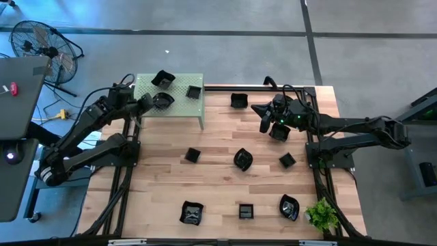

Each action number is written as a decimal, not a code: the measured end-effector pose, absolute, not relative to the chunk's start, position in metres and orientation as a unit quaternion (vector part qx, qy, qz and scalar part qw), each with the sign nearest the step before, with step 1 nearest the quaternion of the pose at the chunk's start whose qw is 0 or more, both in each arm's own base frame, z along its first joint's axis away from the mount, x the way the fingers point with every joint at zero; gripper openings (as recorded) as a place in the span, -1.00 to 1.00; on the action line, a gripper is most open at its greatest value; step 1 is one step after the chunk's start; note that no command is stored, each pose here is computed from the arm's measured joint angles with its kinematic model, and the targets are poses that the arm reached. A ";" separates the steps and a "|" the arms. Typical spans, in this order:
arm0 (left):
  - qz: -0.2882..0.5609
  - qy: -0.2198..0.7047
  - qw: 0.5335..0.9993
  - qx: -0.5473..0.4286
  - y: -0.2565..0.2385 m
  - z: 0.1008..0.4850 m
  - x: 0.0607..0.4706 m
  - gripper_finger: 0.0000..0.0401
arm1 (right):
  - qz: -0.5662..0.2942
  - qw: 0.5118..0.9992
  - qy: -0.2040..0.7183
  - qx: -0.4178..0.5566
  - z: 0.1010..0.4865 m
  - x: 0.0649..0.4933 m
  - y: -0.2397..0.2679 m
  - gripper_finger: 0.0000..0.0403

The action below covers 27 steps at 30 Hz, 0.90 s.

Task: Pick & Place Mini shaped plates
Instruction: Stack the black leaf-shaped plate on top of the black leaf-shaped plate on the shelf

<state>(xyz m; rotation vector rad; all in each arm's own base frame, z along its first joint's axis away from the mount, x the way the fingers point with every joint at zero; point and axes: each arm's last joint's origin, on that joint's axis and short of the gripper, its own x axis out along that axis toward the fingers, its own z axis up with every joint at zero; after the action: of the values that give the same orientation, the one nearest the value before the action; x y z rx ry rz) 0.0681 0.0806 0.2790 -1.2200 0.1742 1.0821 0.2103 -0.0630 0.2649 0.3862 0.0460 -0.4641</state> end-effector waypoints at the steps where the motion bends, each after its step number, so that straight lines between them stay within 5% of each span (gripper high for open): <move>1: 0.481 0.090 0.691 -0.532 0.079 0.281 0.067 -0.56 | -0.228 0.955 0.023 0.188 0.265 0.210 -0.063 -0.99; 13: 0.445 0.101 0.846 -0.274 0.060 0.367 0.050 -0.74 | -0.239 0.951 0.107 0.163 0.276 0.210 -0.063 -0.99; 17: 0.395 0.101 0.880 -0.243 0.064 0.366 0.057 -0.96 | -0.252 0.939 0.176 0.157 0.285 0.206 -0.062 -0.99; 27: 0.292 0.047 0.934 -0.199 0.086 0.321 0.097 -0.99 | -0.224 0.908 0.267 0.235 0.262 0.191 -0.068 -1.00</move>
<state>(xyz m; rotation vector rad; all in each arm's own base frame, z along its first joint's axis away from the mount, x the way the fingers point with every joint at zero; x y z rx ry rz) 0.0966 0.0856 0.3210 -0.4064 0.0952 0.5972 0.1906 -0.0683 0.2624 0.4840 0.5510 -0.4622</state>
